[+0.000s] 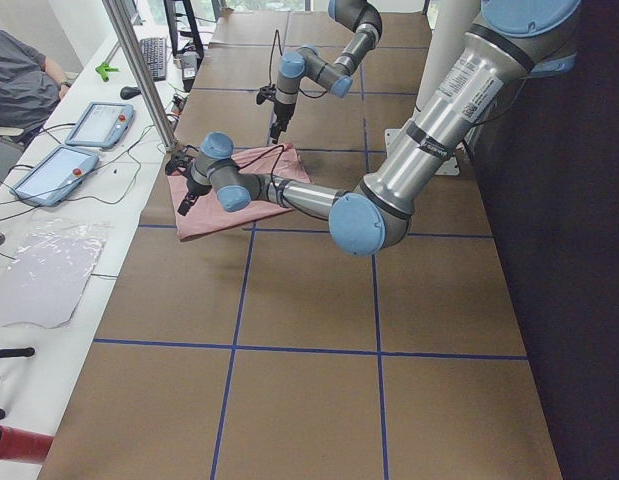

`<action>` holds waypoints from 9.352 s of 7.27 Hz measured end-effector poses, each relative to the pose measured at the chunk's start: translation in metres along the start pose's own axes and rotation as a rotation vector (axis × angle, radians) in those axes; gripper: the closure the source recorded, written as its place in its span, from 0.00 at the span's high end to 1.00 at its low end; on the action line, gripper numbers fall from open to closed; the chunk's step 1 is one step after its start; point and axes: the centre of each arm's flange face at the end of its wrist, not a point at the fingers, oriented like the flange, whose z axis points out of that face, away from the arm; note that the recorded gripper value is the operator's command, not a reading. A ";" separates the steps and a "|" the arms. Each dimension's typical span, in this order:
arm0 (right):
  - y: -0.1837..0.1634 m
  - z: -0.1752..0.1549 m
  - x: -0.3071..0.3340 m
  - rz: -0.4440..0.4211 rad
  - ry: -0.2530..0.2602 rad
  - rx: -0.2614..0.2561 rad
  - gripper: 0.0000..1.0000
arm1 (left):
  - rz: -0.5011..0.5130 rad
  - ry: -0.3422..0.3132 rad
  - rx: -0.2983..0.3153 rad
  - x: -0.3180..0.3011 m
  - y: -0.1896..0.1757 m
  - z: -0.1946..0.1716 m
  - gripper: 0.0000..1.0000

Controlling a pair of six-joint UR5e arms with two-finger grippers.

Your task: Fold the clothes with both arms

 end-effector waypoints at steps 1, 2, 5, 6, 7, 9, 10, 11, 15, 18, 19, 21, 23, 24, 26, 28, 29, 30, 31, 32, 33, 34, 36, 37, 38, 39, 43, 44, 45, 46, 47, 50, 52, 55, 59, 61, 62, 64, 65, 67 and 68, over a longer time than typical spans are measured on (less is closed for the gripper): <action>0.007 0.003 -0.005 0.002 0.020 -0.006 0.78 | 0.000 0.001 0.001 0.001 0.000 0.000 1.00; 0.014 0.007 -0.010 0.004 0.034 -0.010 0.78 | 0.000 0.003 0.002 0.003 0.000 0.000 1.00; 0.031 0.027 -0.018 -0.003 0.075 0.009 0.75 | 0.001 0.007 0.003 0.005 0.001 -0.001 1.00; 0.033 0.034 -0.019 -0.006 0.086 0.021 0.70 | 0.001 0.007 0.003 0.006 0.001 -0.001 1.00; 0.034 0.037 -0.019 -0.004 0.093 0.029 0.66 | 0.002 0.007 0.003 0.006 0.001 0.000 1.00; 0.037 0.038 -0.023 0.004 0.074 0.049 0.66 | 0.001 0.006 0.000 0.005 0.003 0.000 1.00; 0.038 0.037 -0.024 0.005 0.056 0.055 0.66 | 0.001 0.006 -0.001 0.004 0.004 0.001 1.00; 0.038 0.038 -0.025 0.005 0.044 0.057 0.66 | 0.001 0.005 -0.002 0.004 0.004 0.001 1.00; 0.044 0.043 -0.022 0.010 0.031 0.055 0.21 | 0.000 0.005 -0.002 0.003 0.005 0.001 1.00; 0.045 0.045 -0.022 0.012 0.033 0.054 0.00 | 0.000 0.004 -0.003 0.003 0.005 0.001 1.00; 0.045 0.045 -0.022 0.013 0.034 0.054 0.00 | 0.000 0.005 -0.002 0.003 0.005 0.001 1.00; 0.045 0.040 -0.025 0.019 0.023 0.054 0.00 | 0.001 0.005 -0.002 0.003 0.005 0.001 1.00; 0.045 0.031 -0.021 0.018 0.002 0.050 0.00 | 0.002 0.008 0.000 0.006 0.004 0.000 1.00; 0.045 0.028 -0.005 0.016 -0.011 0.050 0.00 | 0.002 0.010 0.002 0.008 0.003 -0.001 1.00; 0.048 0.014 0.057 0.012 -0.051 0.052 0.00 | 0.004 0.013 0.002 0.010 0.004 -0.001 1.00; 0.082 -0.003 0.123 0.011 -0.093 0.085 0.00 | 0.007 0.020 0.006 0.014 0.003 -0.003 1.00; 0.114 -0.012 0.149 0.025 -0.113 0.102 0.00 | 0.009 0.024 0.008 0.016 0.004 -0.005 1.00; 0.150 -0.021 0.168 0.041 -0.128 0.119 0.00 | 0.014 0.033 0.010 0.021 0.007 -0.007 1.00; 0.185 -0.030 0.178 0.054 -0.131 0.134 0.00 | 0.020 0.045 0.013 0.027 0.011 -0.011 1.00; 0.215 -0.035 0.183 0.070 -0.128 0.143 0.00 | 0.016 0.058 0.015 0.033 0.015 -0.017 1.00; 0.236 -0.038 0.184 0.079 -0.130 0.147 0.00 | -0.027 0.084 0.009 0.044 0.018 -0.027 1.00; 0.246 -0.041 0.184 0.084 -0.134 0.147 0.00 | -0.093 0.117 -0.013 0.069 0.026 -0.042 1.00; 0.252 -0.044 0.181 0.087 -0.142 0.144 0.00 | -0.243 0.191 -0.098 0.145 0.087 -0.102 1.00; 0.252 -0.045 0.181 0.087 -0.144 0.144 0.00 | -0.296 0.223 -0.134 0.173 0.136 -0.139 1.00; 0.252 -0.045 0.181 0.088 -0.144 0.145 0.00 | -0.338 0.237 -0.162 0.193 0.185 -0.167 1.00; 0.252 -0.045 0.181 0.088 -0.145 0.146 0.00 | -0.388 0.236 -0.190 0.214 0.227 -0.180 0.94; 0.247 -0.047 0.181 0.094 -0.148 0.152 0.00 | -0.580 0.132 -0.309 0.308 0.360 -0.181 0.70; 0.246 -0.047 0.181 0.094 -0.147 0.152 0.00 | -0.581 0.118 -0.330 0.319 0.375 -0.182 0.68; 0.246 -0.047 0.181 0.095 -0.148 0.152 0.00 | -0.575 0.114 -0.349 0.327 0.387 -0.183 0.59; 0.246 -0.047 0.181 0.095 -0.148 0.152 0.00 | -0.568 0.115 -0.365 0.334 0.397 -0.185 0.49; 0.246 -0.047 0.181 0.095 -0.149 0.152 0.00 | -0.562 0.116 -0.377 0.338 0.403 -0.186 0.49; 0.246 -0.047 0.181 0.095 -0.149 0.152 0.00 | -0.553 0.127 -0.393 0.350 0.410 -0.188 0.50; 0.245 -0.047 0.182 0.095 -0.148 0.153 0.00 | -0.552 0.135 -0.397 0.361 0.410 -0.185 0.50; 0.245 -0.048 0.182 0.096 -0.149 0.153 0.00 | -0.544 0.129 -0.396 0.362 0.411 -0.180 0.21; 0.244 -0.048 0.183 0.094 -0.148 0.153 0.00 | -0.542 0.124 -0.388 0.358 0.408 -0.178 0.00; 0.240 -0.058 0.186 0.094 -0.154 0.152 0.00 | -0.523 0.155 -0.375 0.358 0.393 -0.192 0.00; 0.237 -0.082 0.186 0.094 -0.161 0.145 0.00 | -0.507 0.175 -0.376 0.359 0.378 -0.212 0.00; 0.233 -0.161 0.199 0.082 -0.162 0.113 0.00 | -0.494 0.212 -0.435 0.359 0.336 -0.289 0.00; 0.231 -0.192 0.210 0.076 -0.163 0.090 0.00 | -0.493 0.232 -0.461 0.363 0.315 -0.330 0.00; 0.237 -0.195 0.215 0.059 -0.129 0.079 0.00 | -0.485 0.237 -0.468 0.376 0.287 -0.368 0.00; 0.239 -0.184 0.208 0.052 -0.108 0.089 0.00 | -0.466 0.216 -0.447 0.375 0.276 -0.361 0.00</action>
